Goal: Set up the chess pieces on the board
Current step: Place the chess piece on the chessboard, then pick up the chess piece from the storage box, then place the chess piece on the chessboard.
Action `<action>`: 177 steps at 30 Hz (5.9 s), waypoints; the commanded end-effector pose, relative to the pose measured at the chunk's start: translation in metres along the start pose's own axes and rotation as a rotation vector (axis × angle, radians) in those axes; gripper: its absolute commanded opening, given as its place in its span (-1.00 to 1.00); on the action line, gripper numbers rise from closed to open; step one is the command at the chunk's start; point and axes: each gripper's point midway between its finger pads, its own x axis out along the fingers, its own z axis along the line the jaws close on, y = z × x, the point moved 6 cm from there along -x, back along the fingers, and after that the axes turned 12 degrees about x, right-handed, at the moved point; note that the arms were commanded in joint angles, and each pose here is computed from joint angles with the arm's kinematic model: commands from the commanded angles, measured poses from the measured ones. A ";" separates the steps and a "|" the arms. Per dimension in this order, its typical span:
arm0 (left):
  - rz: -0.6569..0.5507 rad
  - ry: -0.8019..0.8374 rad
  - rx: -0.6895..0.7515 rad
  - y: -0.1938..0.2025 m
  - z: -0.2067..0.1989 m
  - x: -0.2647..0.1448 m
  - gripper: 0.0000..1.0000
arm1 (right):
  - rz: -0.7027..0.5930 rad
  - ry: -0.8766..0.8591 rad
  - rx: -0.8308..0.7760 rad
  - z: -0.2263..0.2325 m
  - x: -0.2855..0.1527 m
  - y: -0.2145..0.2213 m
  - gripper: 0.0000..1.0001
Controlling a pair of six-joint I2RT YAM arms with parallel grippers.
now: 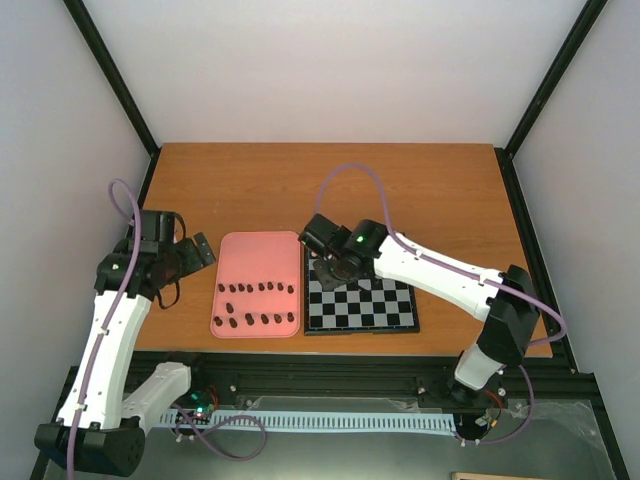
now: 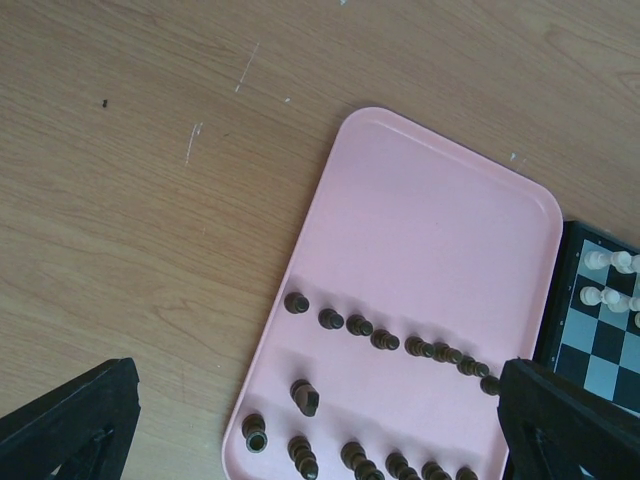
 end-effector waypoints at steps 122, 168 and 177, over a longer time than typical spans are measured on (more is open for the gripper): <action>0.059 -0.008 0.051 0.001 -0.002 0.024 0.99 | 0.258 -0.137 -0.136 0.071 0.161 -0.022 -0.44; 0.071 0.002 0.039 0.006 -0.002 0.030 0.99 | 0.232 -0.072 -0.070 0.022 0.097 0.029 -0.95; 0.081 -0.005 0.038 0.009 -0.001 0.032 0.99 | 0.264 -0.064 -0.087 0.026 0.109 0.041 -0.95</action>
